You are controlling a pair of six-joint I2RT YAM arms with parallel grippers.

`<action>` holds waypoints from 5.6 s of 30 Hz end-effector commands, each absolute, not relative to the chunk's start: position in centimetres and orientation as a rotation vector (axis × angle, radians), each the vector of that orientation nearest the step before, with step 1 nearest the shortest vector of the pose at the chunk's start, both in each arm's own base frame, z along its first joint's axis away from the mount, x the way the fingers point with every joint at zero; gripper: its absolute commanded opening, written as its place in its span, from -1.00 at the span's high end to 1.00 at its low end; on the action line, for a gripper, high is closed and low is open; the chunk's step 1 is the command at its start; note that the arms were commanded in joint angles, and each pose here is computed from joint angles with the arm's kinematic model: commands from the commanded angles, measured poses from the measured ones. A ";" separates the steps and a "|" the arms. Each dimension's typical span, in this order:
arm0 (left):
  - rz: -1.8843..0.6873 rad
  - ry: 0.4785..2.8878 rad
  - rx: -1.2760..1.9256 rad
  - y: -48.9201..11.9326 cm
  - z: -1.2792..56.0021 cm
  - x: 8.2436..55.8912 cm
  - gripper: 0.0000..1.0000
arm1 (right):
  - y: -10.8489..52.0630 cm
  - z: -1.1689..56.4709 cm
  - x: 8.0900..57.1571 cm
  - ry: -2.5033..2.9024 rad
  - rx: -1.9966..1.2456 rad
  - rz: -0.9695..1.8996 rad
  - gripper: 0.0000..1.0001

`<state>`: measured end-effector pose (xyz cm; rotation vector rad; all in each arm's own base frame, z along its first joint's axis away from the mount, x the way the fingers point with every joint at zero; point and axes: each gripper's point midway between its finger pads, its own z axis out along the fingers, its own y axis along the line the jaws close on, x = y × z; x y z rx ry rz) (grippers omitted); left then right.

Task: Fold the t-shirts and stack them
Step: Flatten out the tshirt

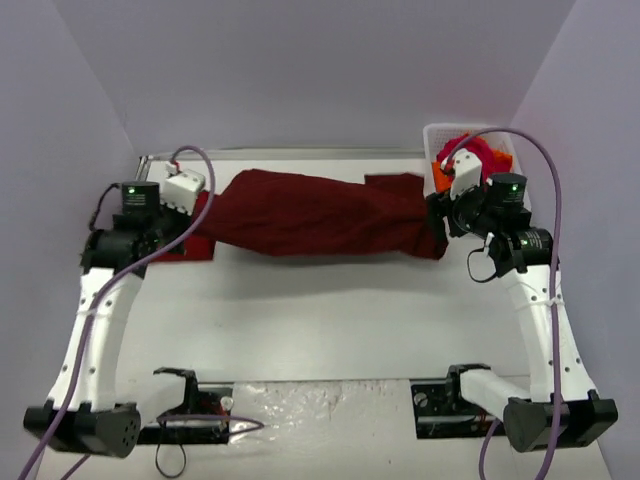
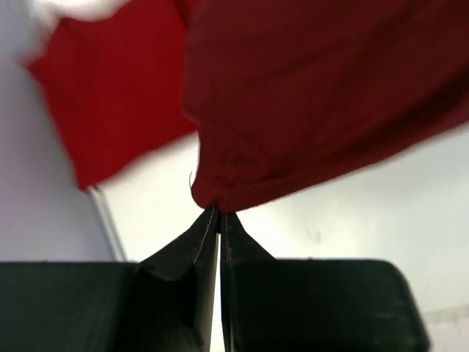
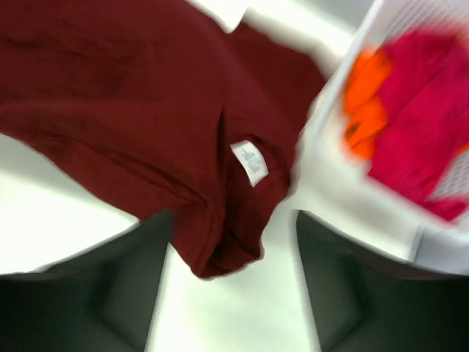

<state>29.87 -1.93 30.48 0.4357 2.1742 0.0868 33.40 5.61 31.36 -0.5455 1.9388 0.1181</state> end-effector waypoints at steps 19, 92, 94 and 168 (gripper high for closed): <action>-0.236 2.441 1.030 -8.9 16.2 26.2 0.32 | 6.8 19.6 31.9 2.268 -0.695 0.283 -0.43; -0.301 2.532 0.976 -9.9 13.1 28.9 0.95 | 10.4 17.1 25.2 2.425 -1.116 0.767 1.00; -0.302 2.550 1.016 -9.6 13.0 28.1 0.95 | 10.0 17.5 24.5 2.420 -1.116 0.724 1.00; -0.180 2.930 0.591 -9.4 1.1 41.7 0.95 | 6.8 0.0 41.7 2.805 -0.867 0.384 1.00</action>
